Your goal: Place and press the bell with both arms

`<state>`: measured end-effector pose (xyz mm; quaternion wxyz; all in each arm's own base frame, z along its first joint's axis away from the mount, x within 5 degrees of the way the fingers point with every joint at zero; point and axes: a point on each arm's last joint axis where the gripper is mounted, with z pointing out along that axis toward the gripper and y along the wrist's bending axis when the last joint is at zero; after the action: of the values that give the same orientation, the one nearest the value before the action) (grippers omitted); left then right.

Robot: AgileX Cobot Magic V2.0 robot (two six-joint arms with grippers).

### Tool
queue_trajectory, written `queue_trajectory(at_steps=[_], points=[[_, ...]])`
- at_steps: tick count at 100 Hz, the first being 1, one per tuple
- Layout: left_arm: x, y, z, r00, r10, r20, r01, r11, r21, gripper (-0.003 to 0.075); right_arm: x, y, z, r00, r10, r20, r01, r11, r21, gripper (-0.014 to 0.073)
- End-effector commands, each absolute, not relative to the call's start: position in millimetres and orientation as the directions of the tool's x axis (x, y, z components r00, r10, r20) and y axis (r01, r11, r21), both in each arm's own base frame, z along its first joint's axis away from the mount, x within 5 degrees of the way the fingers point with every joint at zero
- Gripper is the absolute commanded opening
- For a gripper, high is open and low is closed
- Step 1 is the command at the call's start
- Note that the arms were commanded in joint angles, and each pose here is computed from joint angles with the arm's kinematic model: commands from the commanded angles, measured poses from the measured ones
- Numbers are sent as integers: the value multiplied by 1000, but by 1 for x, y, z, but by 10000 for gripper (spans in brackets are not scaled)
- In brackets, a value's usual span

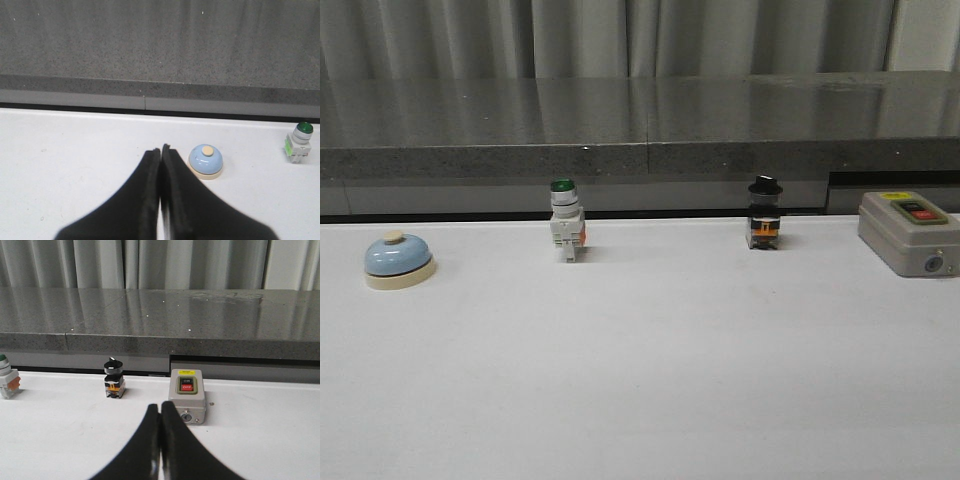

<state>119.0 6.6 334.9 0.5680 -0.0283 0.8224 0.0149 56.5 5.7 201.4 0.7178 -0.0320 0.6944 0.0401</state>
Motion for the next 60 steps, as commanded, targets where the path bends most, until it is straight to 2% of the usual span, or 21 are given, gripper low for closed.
queue_trajectory(at_steps=[1, 25, 42, 51, 56, 60], points=[[143, 6, 358, -355, -42, -934, -57, 998, -23, -20, 54, 5, 214, 145, 16, -989, -98, 995, 1, -60], [199, 8, 352, -521, -39, -853, -58, 998, -10, -19, 54, 5, 214, 145, 16, -989, -98, 995, 1, -60], [221, 9, 339, -594, -28, -804, -51, 999, 3, -2, 54, 5, 214, 145, 16, -989, -98, 995, 1, -60], [224, 7, 335, -618, 19, -786, -13, 999, 35, 118, 54, 5, 214, 145, 16, -989, -98, 995, 1, -60], [224, 4, 334, -623, 34, -782, 4, 999, 40, 237, 54, 5, 214, 145, 16, -989, -98, 995, 1, -60], [225, 2, 334, -623, 40, -782, 13, 999, 41, 369, 54, 5, 214, 145, 16, -989, -98, 995, 1, -60]])
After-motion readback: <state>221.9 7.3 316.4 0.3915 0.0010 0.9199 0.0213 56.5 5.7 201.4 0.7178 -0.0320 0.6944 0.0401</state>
